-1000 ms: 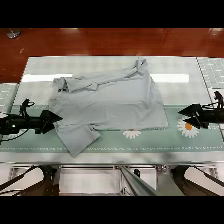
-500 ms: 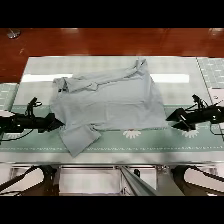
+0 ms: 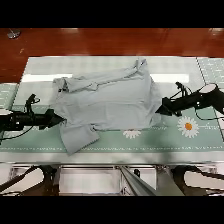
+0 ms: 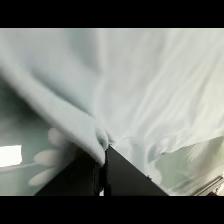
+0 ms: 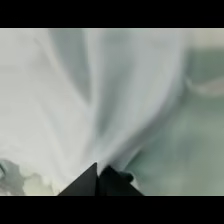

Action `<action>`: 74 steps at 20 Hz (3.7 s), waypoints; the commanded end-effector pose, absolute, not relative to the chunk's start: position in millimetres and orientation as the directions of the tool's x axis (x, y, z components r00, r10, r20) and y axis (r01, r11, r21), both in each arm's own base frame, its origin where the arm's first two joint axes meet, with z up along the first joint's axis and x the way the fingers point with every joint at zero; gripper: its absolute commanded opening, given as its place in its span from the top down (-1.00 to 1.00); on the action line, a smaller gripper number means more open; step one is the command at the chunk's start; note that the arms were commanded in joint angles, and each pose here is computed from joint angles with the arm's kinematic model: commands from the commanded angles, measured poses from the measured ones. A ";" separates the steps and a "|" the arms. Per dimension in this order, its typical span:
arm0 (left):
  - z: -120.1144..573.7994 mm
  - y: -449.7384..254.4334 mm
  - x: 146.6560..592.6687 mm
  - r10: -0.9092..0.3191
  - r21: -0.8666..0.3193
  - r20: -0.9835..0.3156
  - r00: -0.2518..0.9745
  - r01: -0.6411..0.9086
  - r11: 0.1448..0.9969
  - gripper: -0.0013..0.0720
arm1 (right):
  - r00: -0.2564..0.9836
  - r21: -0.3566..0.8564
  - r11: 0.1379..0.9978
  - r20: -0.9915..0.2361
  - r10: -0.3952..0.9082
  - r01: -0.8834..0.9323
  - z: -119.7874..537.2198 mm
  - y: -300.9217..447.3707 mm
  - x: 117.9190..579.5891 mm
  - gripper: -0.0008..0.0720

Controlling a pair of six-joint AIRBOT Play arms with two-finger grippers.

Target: Fold the shirts.

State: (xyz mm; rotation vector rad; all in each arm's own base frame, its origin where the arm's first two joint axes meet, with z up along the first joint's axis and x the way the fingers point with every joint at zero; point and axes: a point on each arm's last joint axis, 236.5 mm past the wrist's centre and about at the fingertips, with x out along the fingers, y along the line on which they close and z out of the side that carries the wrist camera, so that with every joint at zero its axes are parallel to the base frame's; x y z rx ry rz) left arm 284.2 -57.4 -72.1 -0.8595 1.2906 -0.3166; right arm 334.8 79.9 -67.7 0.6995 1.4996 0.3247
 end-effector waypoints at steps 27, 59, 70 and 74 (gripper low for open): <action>448.6 -7.3 176.9 0.038 0.021 -0.096 0.995 -0.036 0.999 0.90 | 0.959 0.041 0.996 -0.268 0.089 -0.081 442.4 28.5 192.5 0.91; -9.9 -35.6 371.4 -0.437 -0.442 -0.895 0.087 -0.060 0.895 0.90 | 0.042 0.433 0.901 -0.901 0.433 -0.008 -25.7 33.0 439.2 0.91; -40.3 -1.8 312.9 -0.387 -0.368 -0.919 -0.079 -0.179 0.912 -0.96 | 0.112 0.401 0.905 -0.915 0.388 0.143 3.2 -26.7 424.3 -0.72; -46.0 12.8 249.1 -0.394 -0.365 -0.919 -0.036 -0.306 0.879 -0.96 | 0.285 0.477 0.856 -0.864 0.415 0.200 13.4 -34.0 399.2 -0.72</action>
